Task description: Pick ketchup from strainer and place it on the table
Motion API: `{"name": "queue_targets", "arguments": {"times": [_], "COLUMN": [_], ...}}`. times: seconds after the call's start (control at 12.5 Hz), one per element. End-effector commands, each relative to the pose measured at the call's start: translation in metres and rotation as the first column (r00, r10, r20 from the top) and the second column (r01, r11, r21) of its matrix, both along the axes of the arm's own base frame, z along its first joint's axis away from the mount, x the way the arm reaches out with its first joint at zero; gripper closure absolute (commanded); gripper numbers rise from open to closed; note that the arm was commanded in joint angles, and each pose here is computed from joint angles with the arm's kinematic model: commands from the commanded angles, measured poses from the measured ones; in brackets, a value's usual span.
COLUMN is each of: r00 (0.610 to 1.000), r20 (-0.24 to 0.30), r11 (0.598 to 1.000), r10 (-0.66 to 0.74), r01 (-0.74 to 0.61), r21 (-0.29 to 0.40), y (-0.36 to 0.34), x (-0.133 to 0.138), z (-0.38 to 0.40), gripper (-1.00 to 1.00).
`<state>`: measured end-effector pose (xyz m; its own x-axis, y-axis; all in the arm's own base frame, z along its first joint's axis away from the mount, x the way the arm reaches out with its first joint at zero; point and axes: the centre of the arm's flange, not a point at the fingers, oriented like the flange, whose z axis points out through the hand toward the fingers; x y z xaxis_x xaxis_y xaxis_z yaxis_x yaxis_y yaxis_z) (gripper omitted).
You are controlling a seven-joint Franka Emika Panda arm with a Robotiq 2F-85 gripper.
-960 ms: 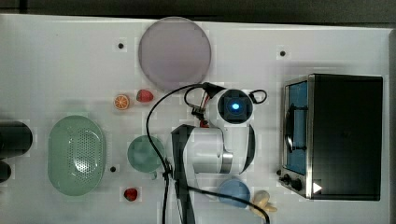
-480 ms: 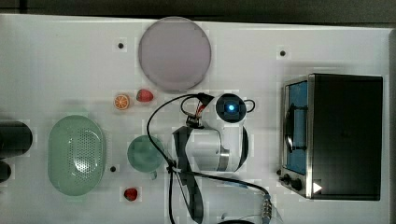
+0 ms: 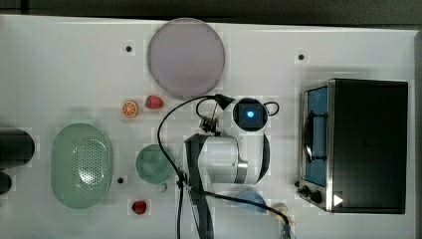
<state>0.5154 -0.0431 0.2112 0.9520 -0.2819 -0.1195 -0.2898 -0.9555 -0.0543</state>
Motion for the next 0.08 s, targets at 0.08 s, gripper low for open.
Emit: {"name": "queue_targets", "arguments": {"times": [0.08], "r00": [0.981], "r20": [0.195], "r11": [0.996], "r10": [0.020], "r01": [-0.003], "r21": [-0.084], "y": [-0.0038], "x": [0.0535], "z": [0.1352], "gripper": [-1.00]}}
